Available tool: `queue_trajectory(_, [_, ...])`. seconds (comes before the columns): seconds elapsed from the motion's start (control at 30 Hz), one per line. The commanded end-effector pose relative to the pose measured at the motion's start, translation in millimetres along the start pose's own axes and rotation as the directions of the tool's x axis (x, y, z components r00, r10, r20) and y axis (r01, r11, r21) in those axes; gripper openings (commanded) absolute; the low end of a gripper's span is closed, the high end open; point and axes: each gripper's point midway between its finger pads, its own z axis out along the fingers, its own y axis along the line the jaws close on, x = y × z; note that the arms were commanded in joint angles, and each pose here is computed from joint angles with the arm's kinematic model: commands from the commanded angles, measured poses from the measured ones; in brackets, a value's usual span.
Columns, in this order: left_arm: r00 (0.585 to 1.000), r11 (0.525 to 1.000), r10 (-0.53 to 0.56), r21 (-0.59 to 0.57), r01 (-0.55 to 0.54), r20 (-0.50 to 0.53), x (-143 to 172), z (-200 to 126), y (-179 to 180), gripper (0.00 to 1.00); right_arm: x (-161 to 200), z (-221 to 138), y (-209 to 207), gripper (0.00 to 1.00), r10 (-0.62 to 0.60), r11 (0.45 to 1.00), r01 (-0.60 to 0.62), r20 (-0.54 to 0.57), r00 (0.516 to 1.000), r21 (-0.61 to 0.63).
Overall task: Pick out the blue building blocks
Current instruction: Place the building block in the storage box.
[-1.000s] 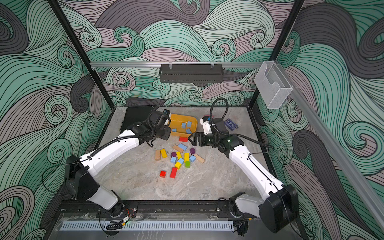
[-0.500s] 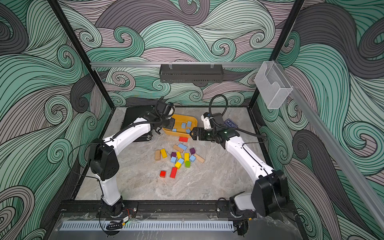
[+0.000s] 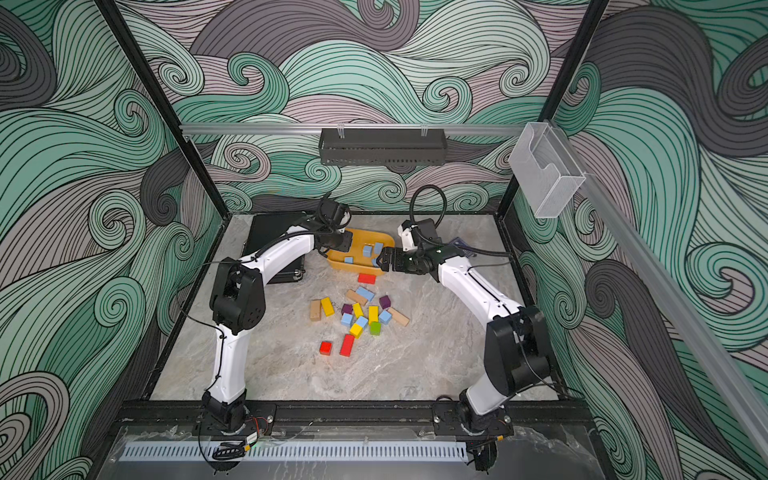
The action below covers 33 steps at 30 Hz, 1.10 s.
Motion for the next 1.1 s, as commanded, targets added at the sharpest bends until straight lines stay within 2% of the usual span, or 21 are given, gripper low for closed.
queue_trajectory(0.0, [1.000, 0.999, -0.005, 0.034, 0.005, 0.010, -8.9, 12.7, -1.2, 0.00, -13.3, 1.9, 1.2, 0.99, 0.000, 1.000, 0.000, 0.020, 1.000, -0.010])
queue_trajectory(0.47, [0.999, 0.998, -0.018, 0.067, 0.021, -0.042, 2.2, 65.2, 0.5, 0.00, -19.4, 19.2, -4.1, 0.99, 0.003, 1.000, -0.003, -0.004, 1.000, -0.012])
queue_trajectory(1.07, [0.996, 0.996, -0.049, 0.068, 0.054, -0.076, 13.8, 82.3, 3.0, 0.02, -13.3, 24.9, -7.4, 0.99, 0.000, 1.000, -0.001, -0.025, 1.000, -0.021])
